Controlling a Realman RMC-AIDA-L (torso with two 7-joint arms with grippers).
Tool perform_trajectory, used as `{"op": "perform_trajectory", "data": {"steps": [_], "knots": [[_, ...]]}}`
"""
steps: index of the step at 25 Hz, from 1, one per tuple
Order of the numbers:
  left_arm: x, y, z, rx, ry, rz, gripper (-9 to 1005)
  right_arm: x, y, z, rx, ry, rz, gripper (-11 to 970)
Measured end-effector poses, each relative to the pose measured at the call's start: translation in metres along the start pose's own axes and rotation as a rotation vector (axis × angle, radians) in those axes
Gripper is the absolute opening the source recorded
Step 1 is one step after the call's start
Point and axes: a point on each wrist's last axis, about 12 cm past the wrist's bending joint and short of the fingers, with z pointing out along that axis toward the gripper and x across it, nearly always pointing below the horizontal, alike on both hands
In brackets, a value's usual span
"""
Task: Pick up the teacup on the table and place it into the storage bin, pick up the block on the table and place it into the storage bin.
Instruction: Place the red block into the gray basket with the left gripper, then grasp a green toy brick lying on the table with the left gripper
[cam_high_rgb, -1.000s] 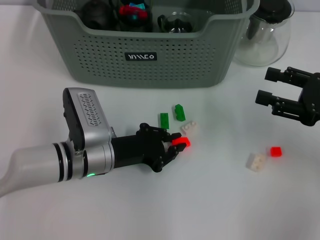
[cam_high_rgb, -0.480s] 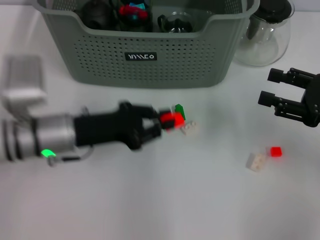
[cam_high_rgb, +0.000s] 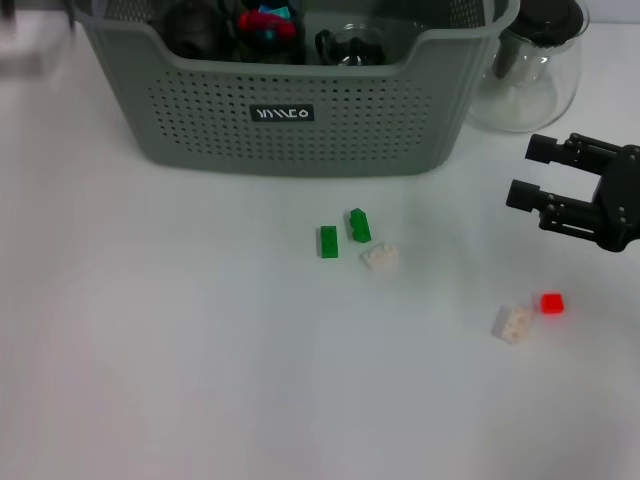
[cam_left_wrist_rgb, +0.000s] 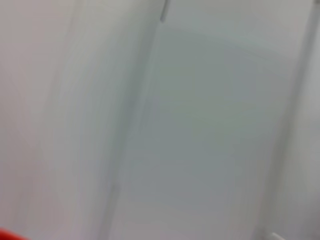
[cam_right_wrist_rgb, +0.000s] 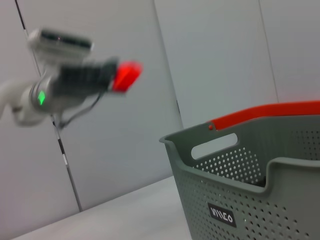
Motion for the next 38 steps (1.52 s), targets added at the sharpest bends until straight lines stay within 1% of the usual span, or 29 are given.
{"op": "perform_trajectory", "data": {"steps": [2,3,4,5,6,7,8,10,12,15,18,21,25,28,30,31,33,35,36,38], "knots": [[-0.034,0.015,0.012,-0.071,0.032,0.022,186,0.0,0.0,0.001,-0.003,0.002,0.001,745],[-0.046,0.021,0.018,-0.105,0.06,0.038,186,0.0,0.0,0.001,-0.004,0.002,0.0,745],[-0.061,0.03,0.026,-0.159,0.101,0.06,186,0.0,0.0,0.001,-0.004,0.003,0.0,745],[-0.072,0.038,0.036,-0.21,0.148,0.08,186,0.0,0.0,0.001,-0.005,0.003,-0.002,745],[-0.082,0.055,0.052,-0.337,0.228,0.1,186,0.0,0.0,0.001,-0.004,0.003,-0.003,745],[-0.082,0.055,0.052,-0.337,0.228,0.1,186,0.0,0.0,0.001,-0.004,0.003,-0.004,745],[-0.083,0.068,0.065,-0.44,0.282,0.119,187,0.0,0.0,0.001,-0.005,0.003,-0.004,745],[-0.079,0.075,0.077,-0.504,0.327,0.142,187,0.0,0.0,0.002,-0.004,0.003,-0.005,745],[-0.07,0.081,0.092,-0.571,0.383,0.178,187,0.0,0.0,0.002,-0.002,0.003,-0.004,745],[-0.048,0.087,0.113,-0.674,0.487,0.248,187,0.001,0.0,0.002,0.003,0.004,-0.004,745],[-0.028,0.09,0.131,-0.736,0.582,0.304,187,0.001,-0.001,0.003,0.009,0.006,-0.003,745],[-0.017,0.091,0.144,-0.772,0.656,0.345,187,0.0,-0.002,0.005,0.008,0.005,-0.003,745],[-0.018,0.09,0.154,-0.776,0.693,0.319,186,0.0,-0.002,0.006,0.01,0.008,-0.001,745],[-0.03,0.084,0.152,-0.771,0.638,0.307,365,0.0,-0.002,0.006,0.011,0.008,-0.002,745],[-0.041,0.076,0.145,-0.766,0.561,0.3,464,0.0,-0.002,0.006,0.012,0.008,-0.002,745],[-0.047,0.07,0.139,-0.764,0.513,0.297,513,0.0,-0.003,0.006,0.012,0.008,-0.001,744],[-0.056,0.055,0.122,-0.742,0.387,0.285,612,0.0,-0.002,0.006,0.012,0.008,0.0,744],[-0.061,0.038,0.103,-0.703,0.283,0.282,613,0.0,-0.003,0.006,0.012,0.008,0.0,744],[-0.061,0.028,0.092,-0.667,0.235,0.277,613,0.0,-0.003,0.006,0.011,0.008,0.0,744],[-0.057,0.007,0.068,-0.569,0.163,0.263,614,0.0,-0.003,0.006,0.013,0.008,0.001,744]]}}
